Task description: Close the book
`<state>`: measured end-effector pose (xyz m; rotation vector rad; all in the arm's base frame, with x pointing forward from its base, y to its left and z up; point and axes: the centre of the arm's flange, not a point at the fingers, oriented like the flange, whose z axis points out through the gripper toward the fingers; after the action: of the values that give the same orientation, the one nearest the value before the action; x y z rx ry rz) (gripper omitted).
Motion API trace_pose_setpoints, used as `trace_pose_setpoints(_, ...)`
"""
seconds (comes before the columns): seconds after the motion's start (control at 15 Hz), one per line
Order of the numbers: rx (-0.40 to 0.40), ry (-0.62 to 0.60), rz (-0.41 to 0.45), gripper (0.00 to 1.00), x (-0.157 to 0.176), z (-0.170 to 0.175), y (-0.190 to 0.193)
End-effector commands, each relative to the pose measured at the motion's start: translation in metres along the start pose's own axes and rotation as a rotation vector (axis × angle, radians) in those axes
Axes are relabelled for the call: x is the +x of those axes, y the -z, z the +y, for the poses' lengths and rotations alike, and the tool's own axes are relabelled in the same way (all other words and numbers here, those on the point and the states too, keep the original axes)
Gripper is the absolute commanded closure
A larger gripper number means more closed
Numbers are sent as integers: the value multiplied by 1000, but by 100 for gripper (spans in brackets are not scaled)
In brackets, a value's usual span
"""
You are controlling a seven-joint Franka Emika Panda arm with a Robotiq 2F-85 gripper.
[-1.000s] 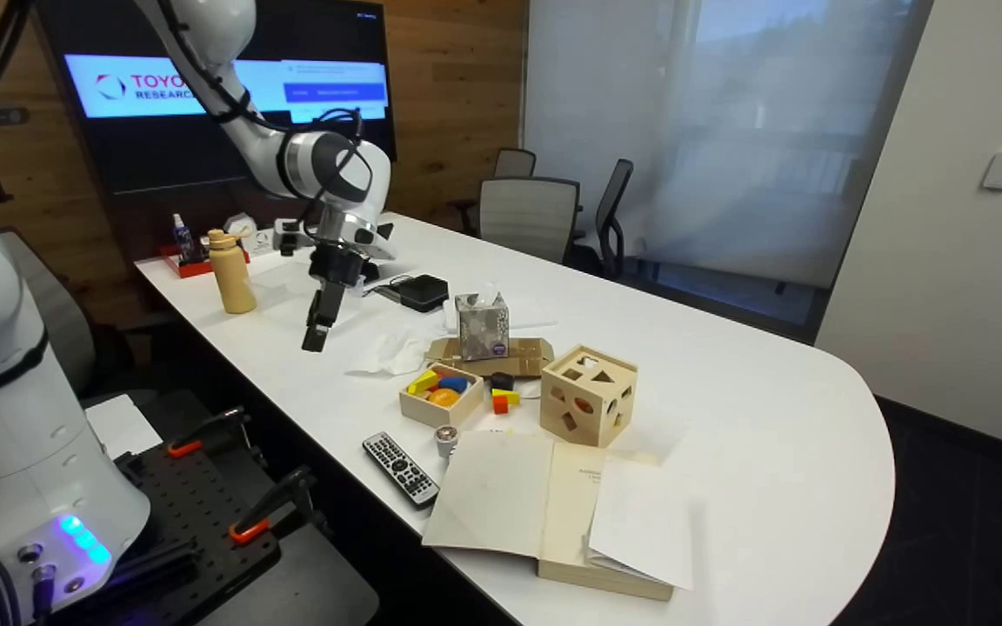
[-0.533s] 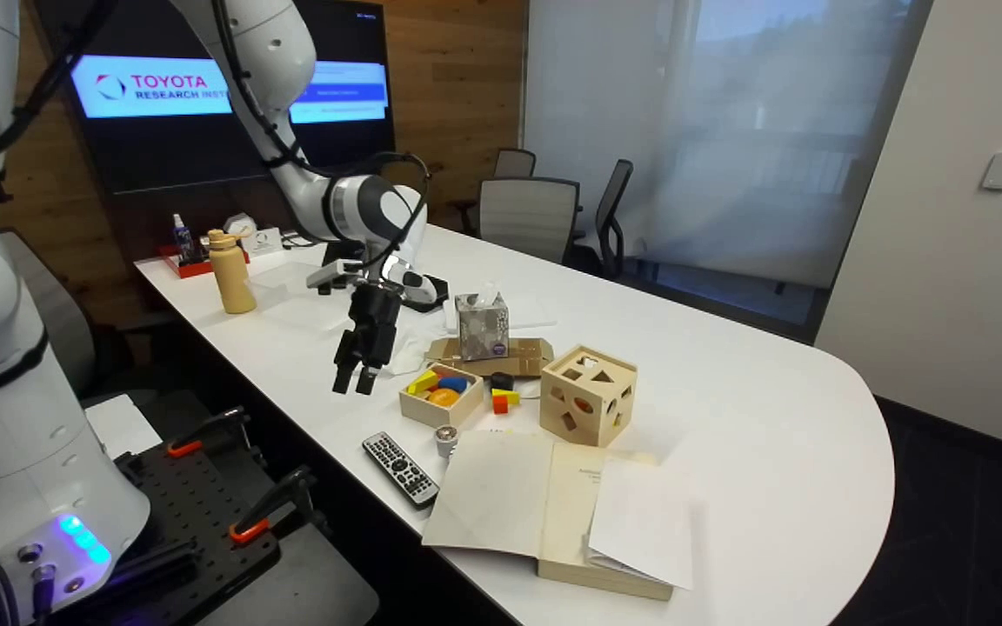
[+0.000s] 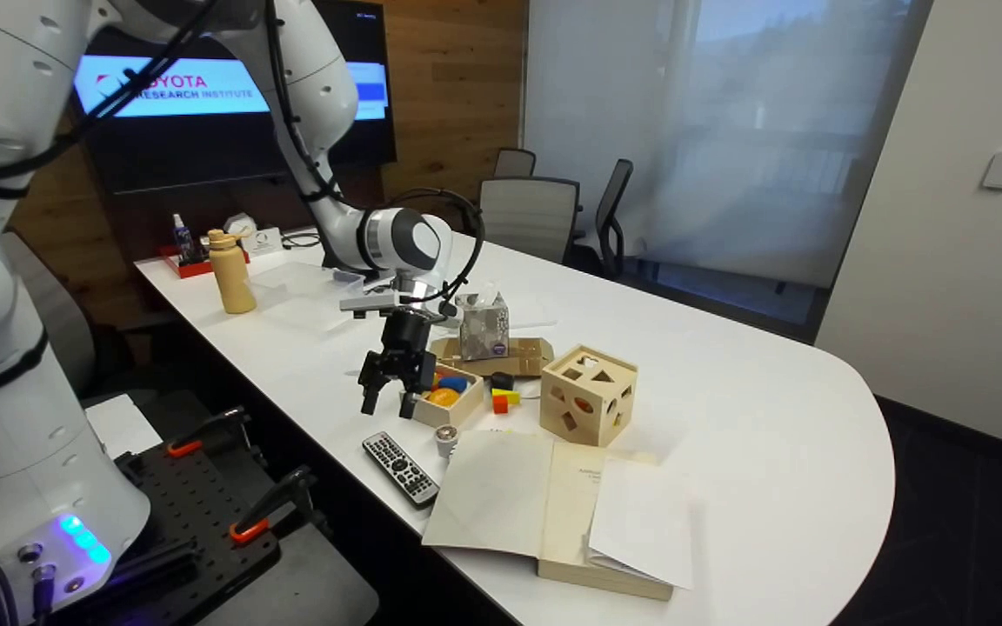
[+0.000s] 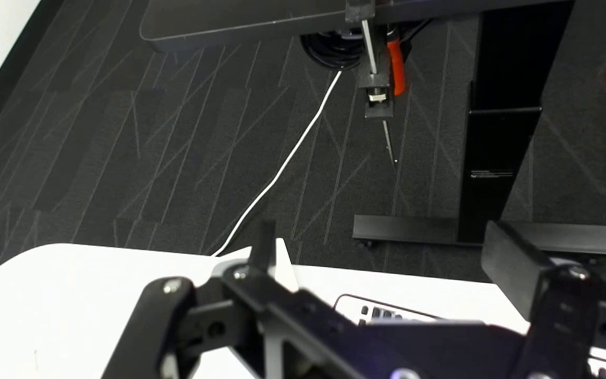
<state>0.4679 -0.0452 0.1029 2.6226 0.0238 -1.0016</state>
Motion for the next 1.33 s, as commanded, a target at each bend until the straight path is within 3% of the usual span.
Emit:
trace_pose_setpoints(0.0, 0, 5, 2, 0, 0, 0, 1)
trace_pose_setpoints(0.47, 0, -15, 14, 0, 8, -4, 0)
trace_pose_setpoints(0.93, -3, -192, 209, 0, 45, -45, -37)
trace_pose_setpoints(1.27, -48, -374, 303, 0, 43, -58, -55)
